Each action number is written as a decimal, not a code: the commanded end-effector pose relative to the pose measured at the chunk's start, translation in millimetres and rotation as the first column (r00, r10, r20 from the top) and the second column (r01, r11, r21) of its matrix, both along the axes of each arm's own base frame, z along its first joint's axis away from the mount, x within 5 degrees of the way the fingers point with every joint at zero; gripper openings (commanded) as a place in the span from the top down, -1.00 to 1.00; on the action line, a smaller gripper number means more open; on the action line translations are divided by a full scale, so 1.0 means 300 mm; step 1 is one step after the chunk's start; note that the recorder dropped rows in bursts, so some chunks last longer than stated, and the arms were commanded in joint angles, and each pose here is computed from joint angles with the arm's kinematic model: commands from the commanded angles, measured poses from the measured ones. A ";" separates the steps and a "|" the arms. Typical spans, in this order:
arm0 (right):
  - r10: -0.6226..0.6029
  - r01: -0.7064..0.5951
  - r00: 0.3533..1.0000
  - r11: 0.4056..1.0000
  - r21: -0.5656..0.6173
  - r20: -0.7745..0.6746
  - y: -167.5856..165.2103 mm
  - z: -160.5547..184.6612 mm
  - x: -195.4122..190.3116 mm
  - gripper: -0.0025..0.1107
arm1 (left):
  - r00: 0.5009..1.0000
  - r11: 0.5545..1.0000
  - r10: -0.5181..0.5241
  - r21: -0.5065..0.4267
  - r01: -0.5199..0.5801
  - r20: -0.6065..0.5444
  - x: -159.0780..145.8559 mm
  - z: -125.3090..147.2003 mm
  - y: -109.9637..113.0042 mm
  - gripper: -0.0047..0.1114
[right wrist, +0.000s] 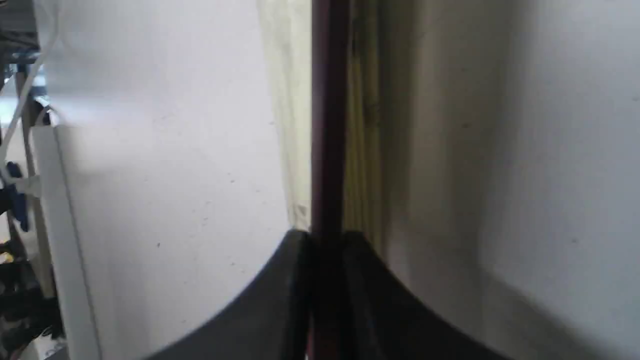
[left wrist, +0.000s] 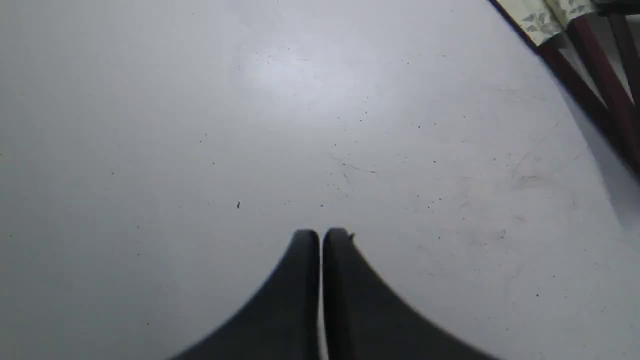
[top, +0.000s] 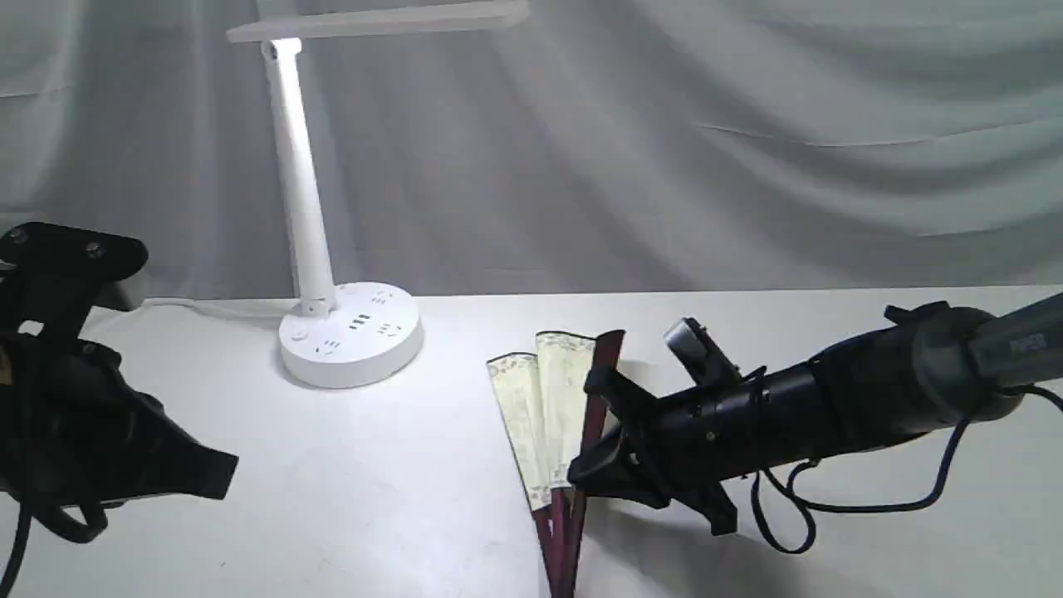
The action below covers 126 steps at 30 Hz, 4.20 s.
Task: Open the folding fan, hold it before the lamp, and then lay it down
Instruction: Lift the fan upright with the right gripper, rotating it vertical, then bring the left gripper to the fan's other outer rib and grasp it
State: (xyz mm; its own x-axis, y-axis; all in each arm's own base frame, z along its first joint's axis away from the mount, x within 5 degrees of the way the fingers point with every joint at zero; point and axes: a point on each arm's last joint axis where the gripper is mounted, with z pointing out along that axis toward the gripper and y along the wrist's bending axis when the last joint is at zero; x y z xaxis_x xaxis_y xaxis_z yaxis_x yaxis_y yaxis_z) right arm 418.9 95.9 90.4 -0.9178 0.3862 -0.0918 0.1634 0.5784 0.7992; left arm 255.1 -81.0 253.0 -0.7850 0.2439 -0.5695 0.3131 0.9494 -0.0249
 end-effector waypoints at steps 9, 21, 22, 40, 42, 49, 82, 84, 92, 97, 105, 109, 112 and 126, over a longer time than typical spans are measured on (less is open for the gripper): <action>0.122 -0.153 0.983 0.959 0.239 0.139 -0.068 0.082 -0.010 0.96 | 1.000 1.000 -0.005 -0.010 0.005 0.011 0.001 0.010 -0.009 0.92; 0.140 -0.208 0.961 0.934 0.290 0.240 -0.150 0.114 -0.015 0.96 | 0.999 1.000 -0.004 -0.017 0.005 0.042 0.009 0.016 -0.010 0.92; 0.140 -0.208 0.961 0.934 0.290 0.240 -0.150 0.114 -0.015 0.96 | 0.999 1.000 -0.004 -0.017 0.005 0.042 0.009 0.016 -0.010 0.92; 0.210 -0.243 0.966 0.936 0.254 0.151 -0.151 0.135 -0.054 0.96 | 0.999 0.999 -0.029 0.037 0.027 0.035 0.006 0.011 -0.001 0.92; 0.205 -0.241 0.965 0.938 0.250 0.163 -0.157 0.163 -0.064 0.96 | 0.999 0.998 -0.035 0.053 0.034 0.031 0.005 0.010 0.002 0.92; 0.190 -0.221 0.969 0.952 0.212 0.158 -0.231 0.213 -0.130 0.96 | 0.999 0.998 -0.035 0.054 0.034 0.029 0.004 0.009 0.002 0.92; 0.090 -0.083 0.996 0.963 0.257 -0.016 -0.294 0.253 -0.237 0.96 | 0.923 0.998 -0.007 -0.055 0.030 0.384 0.037 -0.019 -0.008 0.92; 0.089 -0.083 0.996 0.963 0.258 -0.014 -0.294 0.254 -0.237 0.96 | 0.892 0.998 -0.026 -0.043 0.051 0.451 0.029 -0.039 -0.005 0.92; 0.072 -0.066 0.997 0.960 0.274 -0.009 -0.293 0.258 -0.232 0.96 | 0.840 0.991 0.041 -0.128 0.034 0.541 -0.013 -0.098 0.008 0.92; 0.070 -0.065 0.997 0.959 0.275 -0.011 -0.293 0.258 -0.232 0.96 | 0.774 0.973 0.122 -0.231 0.032 0.622 -0.068 -0.141 0.025 0.92; 0.070 -0.065 0.997 0.959 0.275 -0.011 -0.293 0.258 -0.232 0.96 | 0.768 0.963 0.152 -0.267 0.026 0.622 -0.094 -0.164 0.033 0.92; 0.071 -0.066 0.997 0.960 0.274 -0.009 -0.293 0.258 -0.232 0.96 | 0.754 0.958 0.142 -0.280 0.057 0.641 -0.091 -0.161 0.024 0.92; 0.071 -0.066 0.997 0.960 0.274 -0.009 -0.293 0.258 -0.232 0.96 | 0.761 0.940 0.139 -0.326 0.101 0.634 -0.082 -0.179 0.004 0.92; 0.071 -0.066 0.997 0.960 0.274 -0.009 -0.293 0.258 -0.232 0.96 | 0.960 0.688 0.229 -0.724 -0.043 0.162 0.051 -0.368 -0.117 0.77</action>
